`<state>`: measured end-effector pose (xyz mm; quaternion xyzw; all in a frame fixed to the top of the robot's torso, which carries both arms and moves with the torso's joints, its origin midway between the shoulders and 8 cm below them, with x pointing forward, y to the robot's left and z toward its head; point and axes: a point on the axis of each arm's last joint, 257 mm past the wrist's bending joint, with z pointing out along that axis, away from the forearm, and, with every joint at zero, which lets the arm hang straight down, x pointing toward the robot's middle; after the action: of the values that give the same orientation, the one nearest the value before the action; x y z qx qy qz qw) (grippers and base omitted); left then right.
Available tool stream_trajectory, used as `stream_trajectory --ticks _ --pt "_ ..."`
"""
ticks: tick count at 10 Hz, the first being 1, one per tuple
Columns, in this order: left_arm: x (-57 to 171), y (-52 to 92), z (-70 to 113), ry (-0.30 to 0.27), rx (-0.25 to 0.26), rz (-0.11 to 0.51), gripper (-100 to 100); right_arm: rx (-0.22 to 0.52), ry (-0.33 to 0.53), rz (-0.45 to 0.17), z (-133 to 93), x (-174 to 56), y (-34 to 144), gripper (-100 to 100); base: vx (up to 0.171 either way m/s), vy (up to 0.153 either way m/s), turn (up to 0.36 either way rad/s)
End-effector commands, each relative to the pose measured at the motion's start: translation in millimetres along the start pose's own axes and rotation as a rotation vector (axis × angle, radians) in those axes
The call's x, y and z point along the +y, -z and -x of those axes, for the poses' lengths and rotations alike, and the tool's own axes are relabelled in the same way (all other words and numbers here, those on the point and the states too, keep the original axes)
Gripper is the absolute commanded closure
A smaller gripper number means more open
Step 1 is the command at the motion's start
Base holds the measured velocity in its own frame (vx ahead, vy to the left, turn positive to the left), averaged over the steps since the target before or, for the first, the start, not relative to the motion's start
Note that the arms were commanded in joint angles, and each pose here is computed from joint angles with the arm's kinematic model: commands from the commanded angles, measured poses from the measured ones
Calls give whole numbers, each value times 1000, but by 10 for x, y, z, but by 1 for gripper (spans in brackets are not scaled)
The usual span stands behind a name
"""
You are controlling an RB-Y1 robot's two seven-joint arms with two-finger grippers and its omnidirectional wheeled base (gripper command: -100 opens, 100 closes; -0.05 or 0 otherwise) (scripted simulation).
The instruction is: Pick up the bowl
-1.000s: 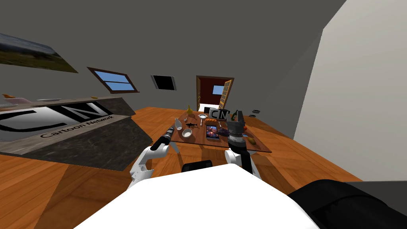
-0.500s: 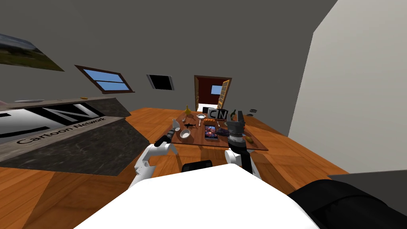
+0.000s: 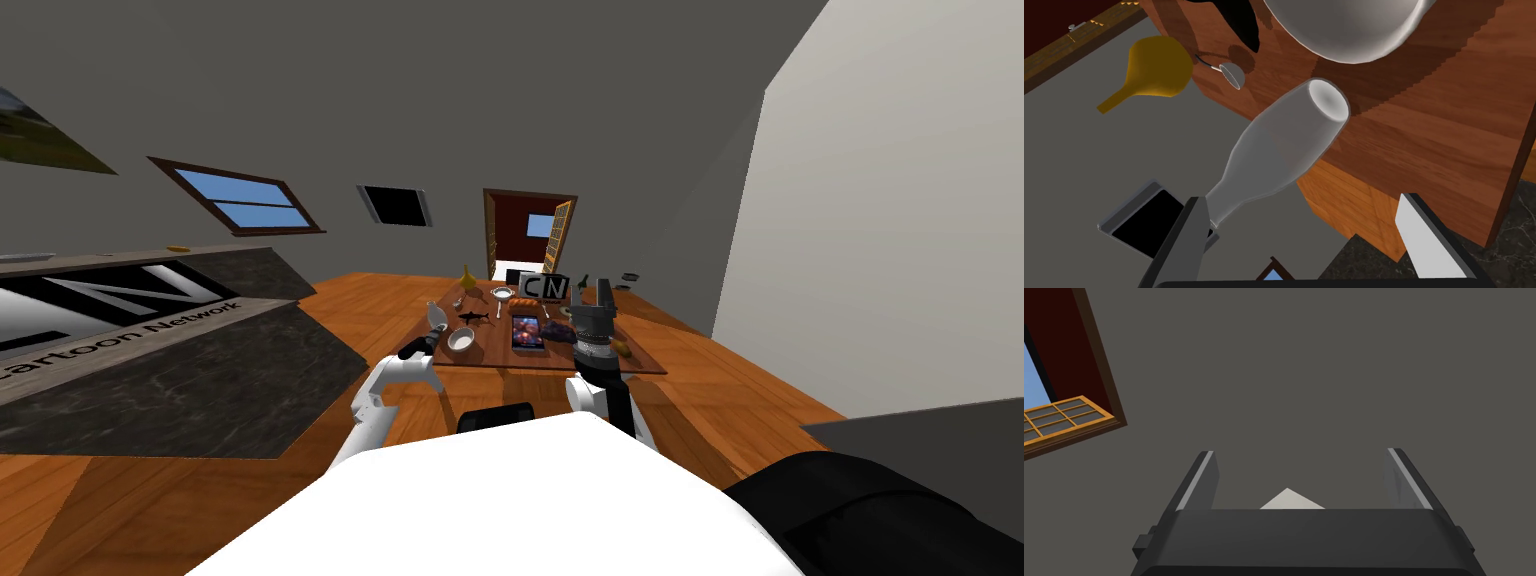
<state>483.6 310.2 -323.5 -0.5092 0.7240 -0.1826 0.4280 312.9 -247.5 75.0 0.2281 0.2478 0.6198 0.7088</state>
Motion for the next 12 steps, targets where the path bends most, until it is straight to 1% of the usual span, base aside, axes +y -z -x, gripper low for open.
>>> stream_trajectory --ticks 1,2,3,4,5,6,7,8,9,10,11,12 --pt "116 -26 -17 -5 14 50 -100 0 0 0 0 0 0 0 17 -13 -38" --pt "172 -73 -46 -15 24 84 -100 0 0 0 0 0 0 0 23 -15 -87" --pt "229 -68 -60 -15 30 106 -100 0 0 0 0 0 0 0 18 -10 -36" --pt "288 -107 -86 -24 40 141 -100 0 0 0 0 0 0 0 19 -14 -66" --pt "337 -99 -97 -24 45 160 -100 0 0 0 0 0 0 0 15 -11 -42" --pt "405 -129 -123 -32 56 198 -100 0 0 0 0 0 0 0 21 -15 -68" --pt "442 -120 -131 -32 60 213 -100 0 0 0 0 0 0 0 18 -11 -39" --pt "515 -141 -155 -41 70 253 -100 0 0 0 0 0 0 0 23 -14 -77" --pt "541 -134 -160 -41 73 264 -100 0 0 0 0 0 0 0 19 -10 -38" --pt "612 -147 -181 -48 83 303 -100 0 0 0 0 0 0 0 20 -10 -59" --pt "636 -139 -186 -48 85 313 -100 0 0 0 0 0 0 0 16 -6 -39" --pt "723 -139 -207 -56 96 358 -100 0 0 0 0 0 0 0 18 -7 -56"
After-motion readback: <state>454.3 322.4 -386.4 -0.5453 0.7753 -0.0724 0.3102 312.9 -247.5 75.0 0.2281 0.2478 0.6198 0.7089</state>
